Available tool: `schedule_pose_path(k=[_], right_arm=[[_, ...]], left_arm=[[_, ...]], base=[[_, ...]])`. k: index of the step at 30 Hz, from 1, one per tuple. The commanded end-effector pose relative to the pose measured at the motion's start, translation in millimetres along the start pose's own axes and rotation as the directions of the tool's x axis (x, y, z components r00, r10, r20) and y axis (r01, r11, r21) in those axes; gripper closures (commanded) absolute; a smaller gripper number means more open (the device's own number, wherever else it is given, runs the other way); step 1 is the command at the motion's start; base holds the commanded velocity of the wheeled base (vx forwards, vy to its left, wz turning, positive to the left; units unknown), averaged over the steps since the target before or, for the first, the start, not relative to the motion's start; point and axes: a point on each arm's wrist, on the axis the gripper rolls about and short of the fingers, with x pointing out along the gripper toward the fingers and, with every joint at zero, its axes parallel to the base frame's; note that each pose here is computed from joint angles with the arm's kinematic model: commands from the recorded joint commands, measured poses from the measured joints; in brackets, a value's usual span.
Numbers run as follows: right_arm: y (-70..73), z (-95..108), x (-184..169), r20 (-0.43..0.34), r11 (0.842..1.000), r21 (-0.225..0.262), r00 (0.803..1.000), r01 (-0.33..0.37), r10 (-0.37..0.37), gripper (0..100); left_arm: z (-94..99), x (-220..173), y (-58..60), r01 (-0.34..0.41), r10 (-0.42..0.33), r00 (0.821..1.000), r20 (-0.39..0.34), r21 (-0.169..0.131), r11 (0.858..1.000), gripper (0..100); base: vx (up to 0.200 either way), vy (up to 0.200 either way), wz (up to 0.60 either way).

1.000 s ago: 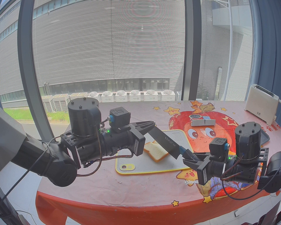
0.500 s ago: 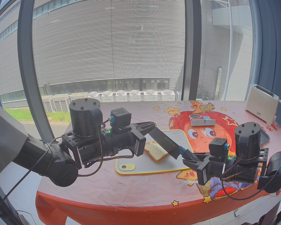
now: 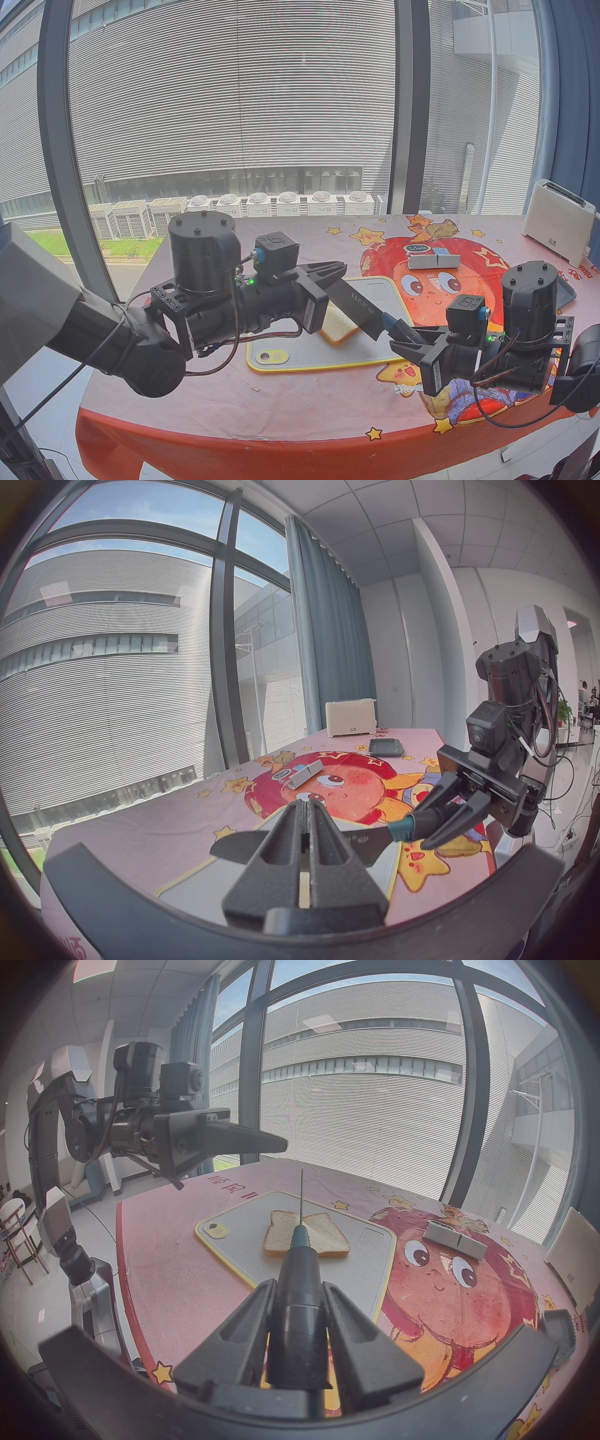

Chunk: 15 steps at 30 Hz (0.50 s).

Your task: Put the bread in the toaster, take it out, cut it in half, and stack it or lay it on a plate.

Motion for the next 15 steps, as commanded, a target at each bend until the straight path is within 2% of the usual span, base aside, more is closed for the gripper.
schedule_pose_path(k=[1,6,11,15], right_arm=[[-0.9,0.2,-0.3,0.001,1.0,0.001,1.0,0.004,-0.004,100],[-1.4,0.1,-1.4,-0.002,1.0,0.002,1.0,0.005,-0.005,100],[-1.6,3.4,-3.1,0.011,1.0,0.001,1.0,0.004,-0.004,100],[-1.1,17.0,-1.9,0.054,1.0,0.002,0.999,0.003,-0.003,100]], left_arm=[[-3.2,17.2,4.2,0.0,0.0,1.0,0.008,0.003,1.0,100],[-6.9,23.2,4.8,0.001,-0.001,1.0,0.005,0.007,1.0,100],[3.3,23.4,6.5,-0.008,0.006,0.996,0.088,0.021,1.0,100],[5.1,21.1,9.2,-0.016,0.014,0.996,0.09,0.021,1.0,100]], base=[[0.0,0.0,0.0],[0.0,0.0,0.0],[0.0,0.0,0.0],[0.0,0.0,0.0]])
